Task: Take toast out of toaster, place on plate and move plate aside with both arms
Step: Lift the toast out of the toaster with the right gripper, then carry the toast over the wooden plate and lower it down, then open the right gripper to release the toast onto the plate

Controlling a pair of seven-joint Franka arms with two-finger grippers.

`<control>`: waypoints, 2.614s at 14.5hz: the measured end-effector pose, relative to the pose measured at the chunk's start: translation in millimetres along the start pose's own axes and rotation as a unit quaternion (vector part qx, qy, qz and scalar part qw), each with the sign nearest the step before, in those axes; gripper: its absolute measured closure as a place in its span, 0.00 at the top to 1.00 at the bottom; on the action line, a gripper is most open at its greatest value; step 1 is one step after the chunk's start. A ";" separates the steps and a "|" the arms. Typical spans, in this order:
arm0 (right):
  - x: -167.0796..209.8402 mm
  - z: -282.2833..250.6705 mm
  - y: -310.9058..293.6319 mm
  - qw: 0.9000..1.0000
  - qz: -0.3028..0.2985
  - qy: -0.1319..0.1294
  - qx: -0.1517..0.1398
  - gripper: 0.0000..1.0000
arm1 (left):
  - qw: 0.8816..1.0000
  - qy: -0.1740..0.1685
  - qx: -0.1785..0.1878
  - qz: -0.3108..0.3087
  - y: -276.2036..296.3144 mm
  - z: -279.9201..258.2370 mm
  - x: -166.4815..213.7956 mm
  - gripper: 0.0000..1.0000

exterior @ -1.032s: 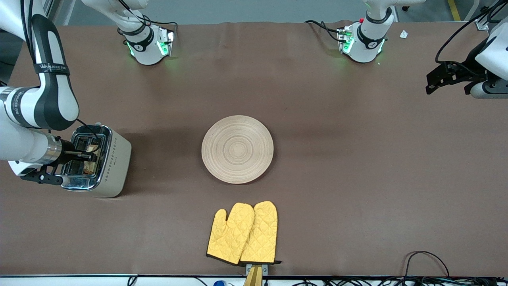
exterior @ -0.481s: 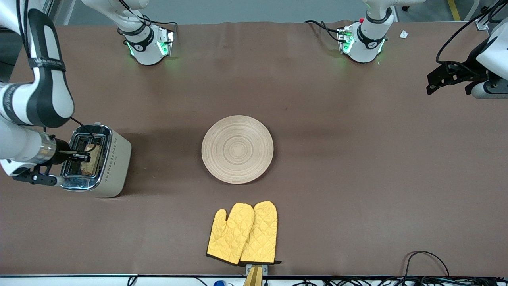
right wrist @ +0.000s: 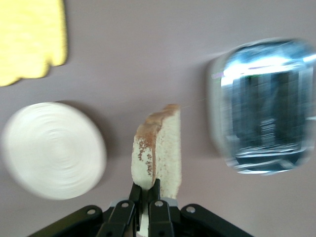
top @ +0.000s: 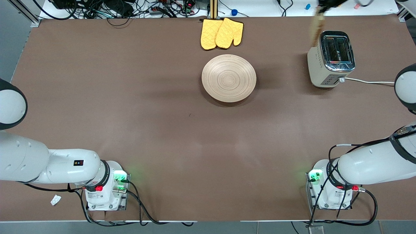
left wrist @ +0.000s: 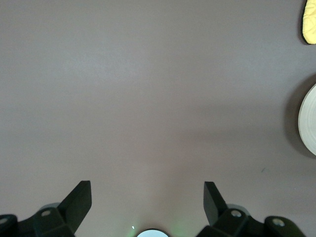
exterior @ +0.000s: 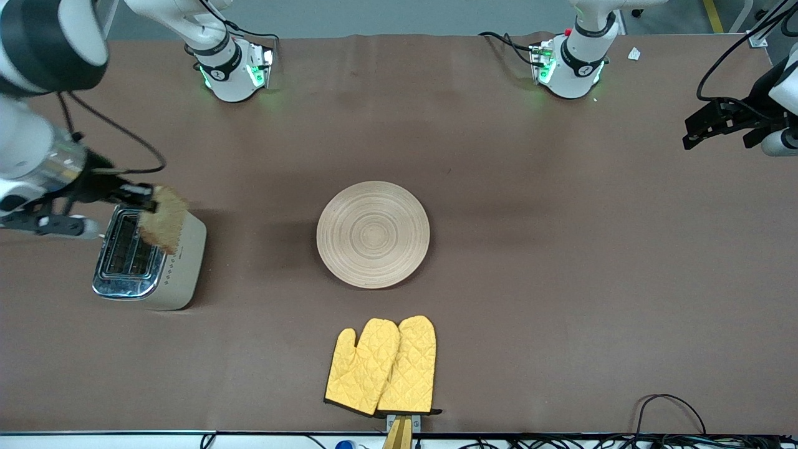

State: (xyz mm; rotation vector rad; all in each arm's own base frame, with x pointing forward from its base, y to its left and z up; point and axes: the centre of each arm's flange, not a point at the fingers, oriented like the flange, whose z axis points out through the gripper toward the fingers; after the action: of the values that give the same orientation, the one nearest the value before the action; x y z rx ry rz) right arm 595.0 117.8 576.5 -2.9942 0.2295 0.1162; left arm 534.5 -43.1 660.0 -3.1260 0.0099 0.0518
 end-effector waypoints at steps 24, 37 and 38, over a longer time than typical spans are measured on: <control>-36.3 272.5 -202.5 0.971 0.089 -0.084 0.203 0.09 | 1.000 0.001 -0.001 -0.003 -3.2 -2.0 0.2 1.00; -18.2 358.9 -88.5 0.981 0.066 -0.091 0.160 0.21 | 1.000 -0.001 0.000 0.008 9.1 -0.2 0.2 1.00; -17.5 359.5 -85.9 0.981 0.068 -0.091 0.160 0.32 | 1.000 -0.001 0.000 0.008 8.9 -0.2 0.2 1.00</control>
State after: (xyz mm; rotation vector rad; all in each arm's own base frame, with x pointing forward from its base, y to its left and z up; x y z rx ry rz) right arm 567.4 255.2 234.0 -2.6280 0.3908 0.3320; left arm 534.6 -52.0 660.1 -3.1263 0.0355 0.0562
